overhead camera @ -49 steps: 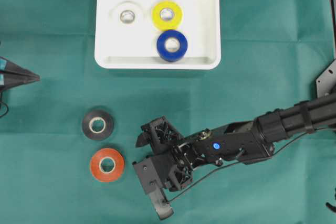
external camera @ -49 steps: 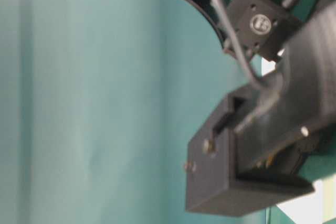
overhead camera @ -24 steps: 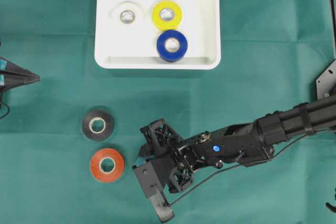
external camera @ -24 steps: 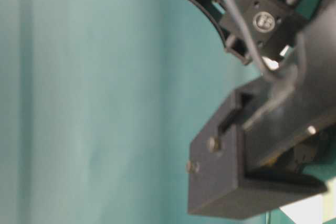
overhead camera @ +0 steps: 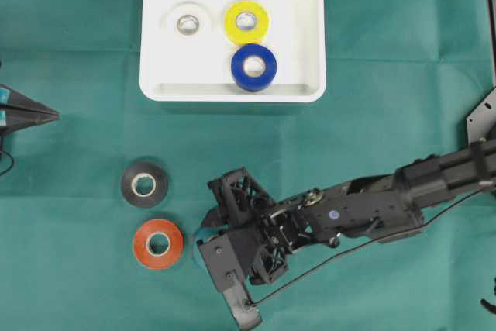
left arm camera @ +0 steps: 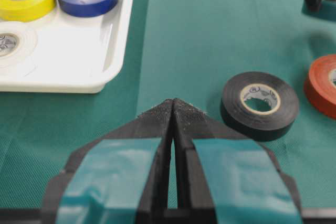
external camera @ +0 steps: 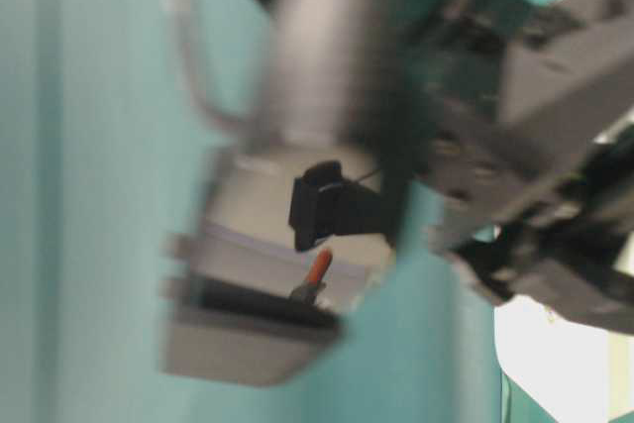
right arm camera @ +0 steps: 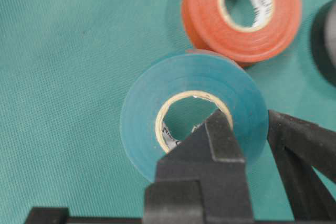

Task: Put the tape into the white case with the right arm.
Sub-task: 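Move the right gripper down over the teal tape roll and grip it, then lift the teal roll and set it in the tray's lower left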

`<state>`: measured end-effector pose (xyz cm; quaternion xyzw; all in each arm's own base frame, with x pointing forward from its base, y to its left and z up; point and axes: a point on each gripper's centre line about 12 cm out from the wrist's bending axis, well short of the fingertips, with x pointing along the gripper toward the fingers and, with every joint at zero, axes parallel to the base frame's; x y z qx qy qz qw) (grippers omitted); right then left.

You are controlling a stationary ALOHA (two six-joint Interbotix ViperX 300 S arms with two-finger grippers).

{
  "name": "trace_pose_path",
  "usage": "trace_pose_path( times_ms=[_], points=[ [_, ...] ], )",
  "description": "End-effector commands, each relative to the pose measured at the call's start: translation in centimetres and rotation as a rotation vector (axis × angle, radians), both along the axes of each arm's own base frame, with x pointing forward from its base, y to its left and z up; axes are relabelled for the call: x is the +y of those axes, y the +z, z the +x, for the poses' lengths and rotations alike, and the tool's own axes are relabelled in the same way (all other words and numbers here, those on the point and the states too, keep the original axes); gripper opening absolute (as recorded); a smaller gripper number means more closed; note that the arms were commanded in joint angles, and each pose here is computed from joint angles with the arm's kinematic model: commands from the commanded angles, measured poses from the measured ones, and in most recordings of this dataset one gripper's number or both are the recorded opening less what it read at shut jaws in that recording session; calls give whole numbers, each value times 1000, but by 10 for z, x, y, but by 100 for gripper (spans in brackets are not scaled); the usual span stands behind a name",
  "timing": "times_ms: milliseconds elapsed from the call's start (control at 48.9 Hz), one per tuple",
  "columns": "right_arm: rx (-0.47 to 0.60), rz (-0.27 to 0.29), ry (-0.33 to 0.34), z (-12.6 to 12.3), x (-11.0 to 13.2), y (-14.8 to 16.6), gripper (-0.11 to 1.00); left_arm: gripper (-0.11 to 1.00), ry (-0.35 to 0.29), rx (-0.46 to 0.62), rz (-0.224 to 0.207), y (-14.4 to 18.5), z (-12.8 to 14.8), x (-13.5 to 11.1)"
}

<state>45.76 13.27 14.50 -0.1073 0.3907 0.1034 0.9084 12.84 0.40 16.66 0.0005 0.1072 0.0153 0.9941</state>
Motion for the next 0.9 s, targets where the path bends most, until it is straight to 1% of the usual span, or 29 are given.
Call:
trace_pose_path(
  times_ms=[0,287,430,635,880],
  points=[
    [-63,15,-6,1,0,36,0,0,2,-12,-3,5,2,0],
    [-56,12,-17,0,-4,36,0,0,2,-12,-1,5,2,0],
    [-56,10,-42,4,-16,36,0,0,2,-11,-1,5,2,0],
    [-66,-2,-102,11,-49,36,0,0,2,-11,-1,5,2,0],
    [-98,-19,-198,20,-106,40,0,0,2,-11,-1,5,2,0]
  ],
)
